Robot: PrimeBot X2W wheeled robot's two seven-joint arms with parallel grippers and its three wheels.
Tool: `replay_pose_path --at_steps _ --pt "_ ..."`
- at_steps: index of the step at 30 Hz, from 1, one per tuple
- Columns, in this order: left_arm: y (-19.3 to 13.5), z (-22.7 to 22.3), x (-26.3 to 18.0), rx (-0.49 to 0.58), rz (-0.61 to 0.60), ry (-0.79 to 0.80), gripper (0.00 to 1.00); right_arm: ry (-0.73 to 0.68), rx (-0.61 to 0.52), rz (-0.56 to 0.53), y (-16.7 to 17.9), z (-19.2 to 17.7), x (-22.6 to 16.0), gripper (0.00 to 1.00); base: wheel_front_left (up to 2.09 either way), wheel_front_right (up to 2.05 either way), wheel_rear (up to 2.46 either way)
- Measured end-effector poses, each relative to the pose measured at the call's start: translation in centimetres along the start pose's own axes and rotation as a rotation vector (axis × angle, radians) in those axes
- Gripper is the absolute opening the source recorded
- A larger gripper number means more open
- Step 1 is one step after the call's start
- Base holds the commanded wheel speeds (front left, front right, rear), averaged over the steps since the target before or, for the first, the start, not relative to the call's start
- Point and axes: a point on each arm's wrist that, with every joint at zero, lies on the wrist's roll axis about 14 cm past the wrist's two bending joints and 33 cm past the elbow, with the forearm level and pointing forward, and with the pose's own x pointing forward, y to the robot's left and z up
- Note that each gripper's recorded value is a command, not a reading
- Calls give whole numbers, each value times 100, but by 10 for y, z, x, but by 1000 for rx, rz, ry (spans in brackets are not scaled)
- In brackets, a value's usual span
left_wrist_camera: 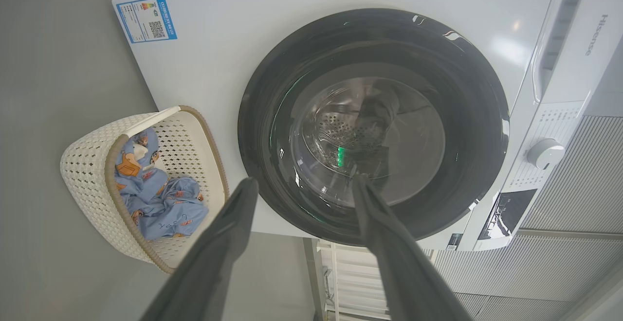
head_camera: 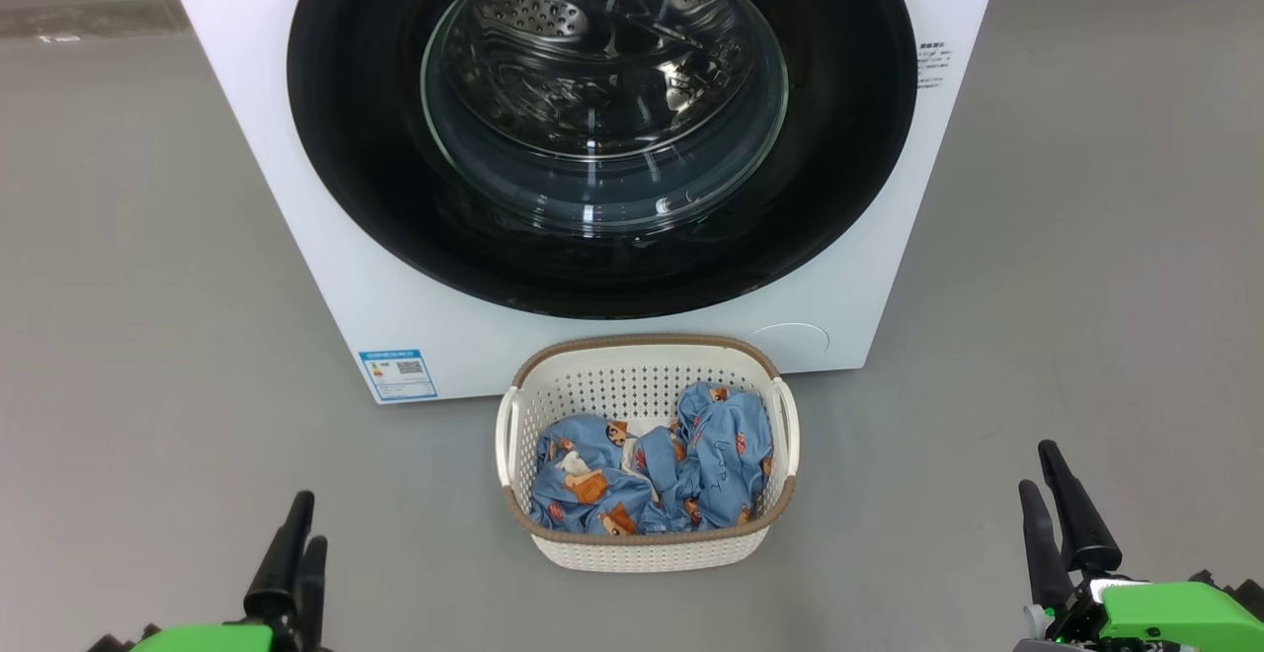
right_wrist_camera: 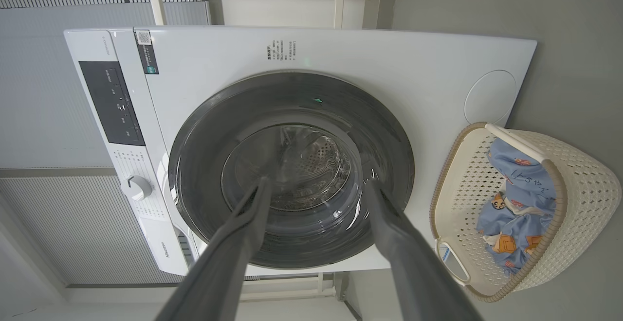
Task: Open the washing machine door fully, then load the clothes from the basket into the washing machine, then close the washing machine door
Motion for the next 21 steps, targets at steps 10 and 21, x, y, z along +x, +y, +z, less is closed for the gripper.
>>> replay_pose_path --at_steps 10,21 --pt "-12 -5 4 77 -35 2 100 8 -81 38 13 -4 4 100 0 0 0" --pt "-21 -9 7 216 -63 0 100 8 -189 81 27 -6 8 100 0 0 0"
